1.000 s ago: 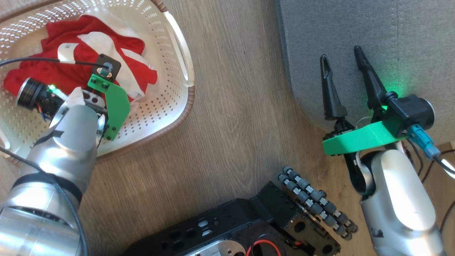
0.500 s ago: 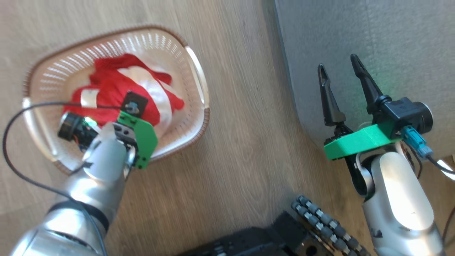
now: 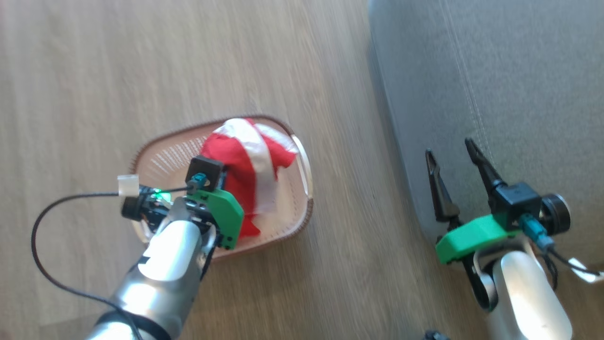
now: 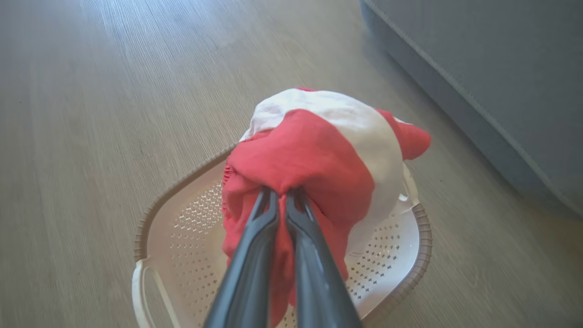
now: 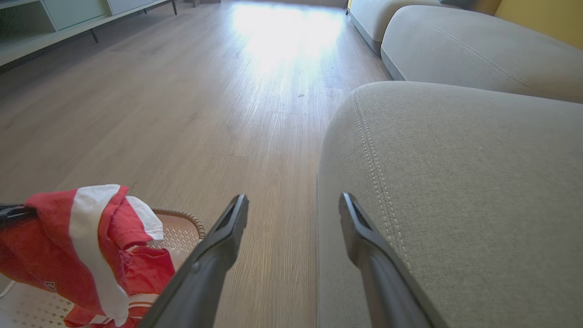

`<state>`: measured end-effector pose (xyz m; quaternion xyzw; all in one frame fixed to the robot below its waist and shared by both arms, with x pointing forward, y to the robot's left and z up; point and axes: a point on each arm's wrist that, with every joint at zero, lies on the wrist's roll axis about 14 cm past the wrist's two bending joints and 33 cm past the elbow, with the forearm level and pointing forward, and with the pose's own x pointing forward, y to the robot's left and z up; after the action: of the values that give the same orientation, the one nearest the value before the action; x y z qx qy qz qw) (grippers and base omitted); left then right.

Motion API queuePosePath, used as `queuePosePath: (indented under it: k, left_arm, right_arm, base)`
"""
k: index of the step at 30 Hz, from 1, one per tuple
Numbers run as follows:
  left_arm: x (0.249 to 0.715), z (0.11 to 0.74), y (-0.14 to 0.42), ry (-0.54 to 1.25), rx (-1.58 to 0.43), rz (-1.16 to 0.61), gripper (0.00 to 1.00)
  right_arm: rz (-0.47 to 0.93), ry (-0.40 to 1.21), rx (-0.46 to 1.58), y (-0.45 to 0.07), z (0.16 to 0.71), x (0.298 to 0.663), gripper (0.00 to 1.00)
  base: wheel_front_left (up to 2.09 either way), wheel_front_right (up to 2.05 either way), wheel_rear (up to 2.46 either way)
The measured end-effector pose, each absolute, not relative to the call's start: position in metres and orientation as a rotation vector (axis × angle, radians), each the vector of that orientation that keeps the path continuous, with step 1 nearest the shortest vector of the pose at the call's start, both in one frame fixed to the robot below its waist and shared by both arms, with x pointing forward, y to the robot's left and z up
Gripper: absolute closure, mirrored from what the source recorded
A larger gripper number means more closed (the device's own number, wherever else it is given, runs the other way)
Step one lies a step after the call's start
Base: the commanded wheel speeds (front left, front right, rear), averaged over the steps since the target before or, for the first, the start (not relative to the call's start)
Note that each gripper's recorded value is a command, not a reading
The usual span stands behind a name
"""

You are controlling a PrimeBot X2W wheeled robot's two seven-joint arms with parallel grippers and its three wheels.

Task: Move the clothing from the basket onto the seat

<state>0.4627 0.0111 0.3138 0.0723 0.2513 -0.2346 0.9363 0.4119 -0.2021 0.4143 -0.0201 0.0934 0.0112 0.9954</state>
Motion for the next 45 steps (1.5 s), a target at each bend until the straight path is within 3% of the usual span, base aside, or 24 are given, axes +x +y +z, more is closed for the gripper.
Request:
queuePosePath:
  k: [20,28,36,45]
  left_arm:
    - [0.424,0.518,0.055,-0.050,-0.116,-0.284,1.00]
    - [0.401,0.586,0.073,-0.253,-0.195,-0.241,1.00]
    - [0.386,0.641,0.074,-0.423,-0.220,-0.259,1.00]
    - [0.370,0.660,0.068,-0.489,-0.237,-0.293,1.00]
  right_arm:
    - [0.147,0.070,-0.032,-0.156,0.460,0.366,0.00]
    - [0.183,-0.073,0.047,-0.139,0.504,0.354,0.00]
    - [0.222,-0.110,0.046,-0.127,0.516,0.343,0.00]
    - [0.248,-0.174,0.051,-0.118,0.536,0.341,0.00]
  base:
    - [0.00,0.00,0.00]
    - [0.00,0.00,0.00]
    - [0.00,0.00,0.00]
    - [0.00,0.00,0.00]
